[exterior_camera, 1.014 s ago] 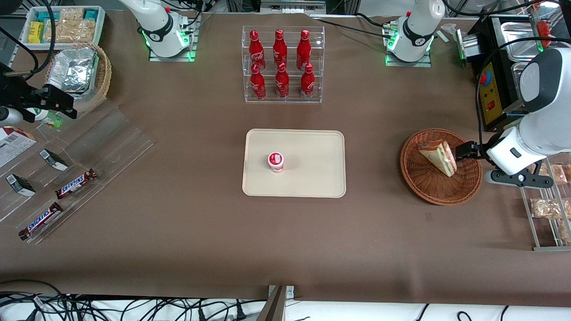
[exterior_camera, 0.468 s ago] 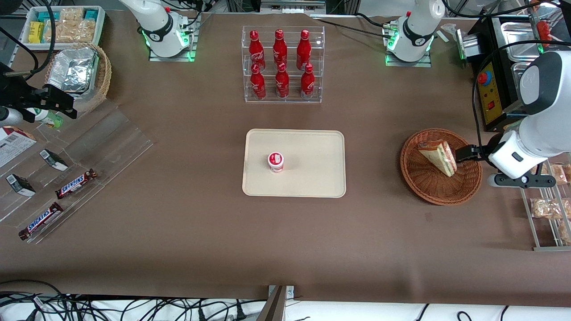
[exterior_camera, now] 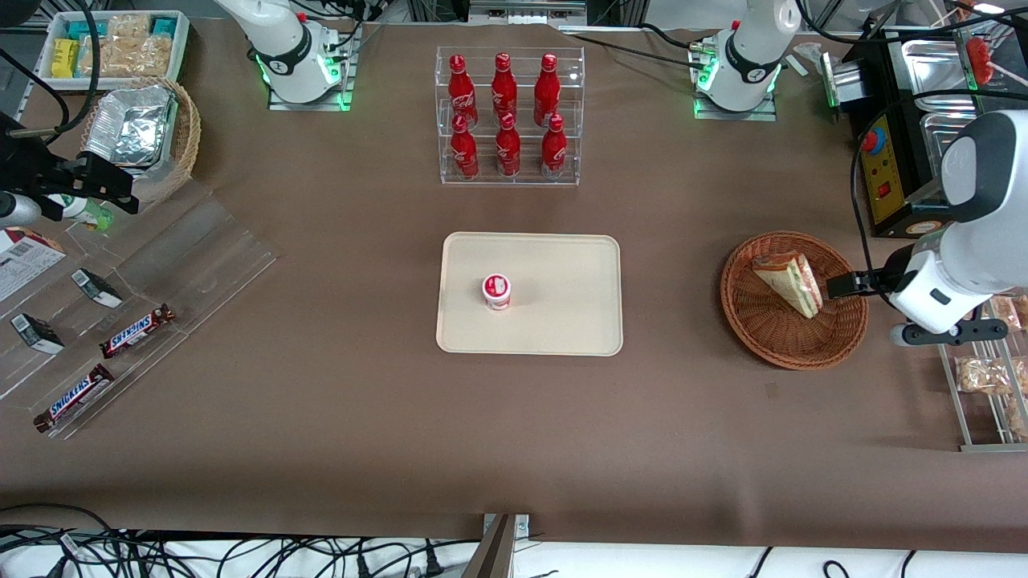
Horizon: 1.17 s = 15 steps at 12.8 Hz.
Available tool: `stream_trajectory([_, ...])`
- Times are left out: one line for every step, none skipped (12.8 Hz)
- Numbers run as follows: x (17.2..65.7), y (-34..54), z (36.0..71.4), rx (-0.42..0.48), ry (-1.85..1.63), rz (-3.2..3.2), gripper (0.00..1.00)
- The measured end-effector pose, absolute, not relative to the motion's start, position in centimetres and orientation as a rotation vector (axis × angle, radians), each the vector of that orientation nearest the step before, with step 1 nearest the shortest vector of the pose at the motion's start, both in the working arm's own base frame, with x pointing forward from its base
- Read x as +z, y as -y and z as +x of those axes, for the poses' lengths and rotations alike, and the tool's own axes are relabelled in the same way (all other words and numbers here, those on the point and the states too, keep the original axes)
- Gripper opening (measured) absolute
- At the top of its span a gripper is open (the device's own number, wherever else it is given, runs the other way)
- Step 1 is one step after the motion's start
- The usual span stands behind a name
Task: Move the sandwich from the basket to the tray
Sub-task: 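Move the left gripper over the wrapped sandwich in the wicker basket, then lower the open left gripper around the sandwich and close it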
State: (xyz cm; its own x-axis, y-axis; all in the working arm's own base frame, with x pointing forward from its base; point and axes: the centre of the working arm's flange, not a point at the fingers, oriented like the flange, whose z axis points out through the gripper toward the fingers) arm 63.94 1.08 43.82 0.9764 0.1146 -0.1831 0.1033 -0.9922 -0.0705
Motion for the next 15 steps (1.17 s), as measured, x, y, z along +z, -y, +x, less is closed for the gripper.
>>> stream_trajectory([42.1, -1.3, 63.5, 0.353, 0.18, -3.036, 1.0])
stream_trajectory([40.6, -1.6, 63.1, 0.4, 0.193, -3.021, 1.0])
stream_trajectory([39.6, -2.0, 62.7, 0.432, 0.224, -3.011, 1.0])
stream_trajectory([39.0, -2.5, 62.3, 0.452, 0.275, -3.0, 1.0])
stream_trajectory([38.5, -2.9, 62.1, 0.461, 0.327, -2.99, 1.0])
stream_trajectory([37.9, -3.1, 61.9, 0.45, 0.361, -2.986, 1.0])
stream_trajectory([37.1, -3.1, 61.6, 0.415, 0.378, -2.99, 1.0])
stream_trajectory([36.3, -3.1, 60.8, 0.361, 0.393, -2.998, 1.0])
stream_trajectory([35.5, -3.3, 59.7, 0.311, 0.416, -3.005, 1.0])
stream_trajectory([35.0, -3.8, 58.5, 0.274, 0.45, -3.007, 1.0])
stream_trajectory([34.6, -4.1, 57.4, 0.25, 0.501, -3.001, 1.0])
stream_trajectory([34.3, -4.2, 56.5, 0.234, 0.558, -2.992, 1.0])
stream_trajectory([33.9, -4.1, 55.8, 0.216, 0.61, -2.982, 1.0])
stream_trajectory([33.4, -3.9, 55.2, 0.189, 0.65, -2.978, 1.0])
stream_trajectory([32.8, -3.8, 54.6, 0.156, 0.687, -2.976, 1.0])
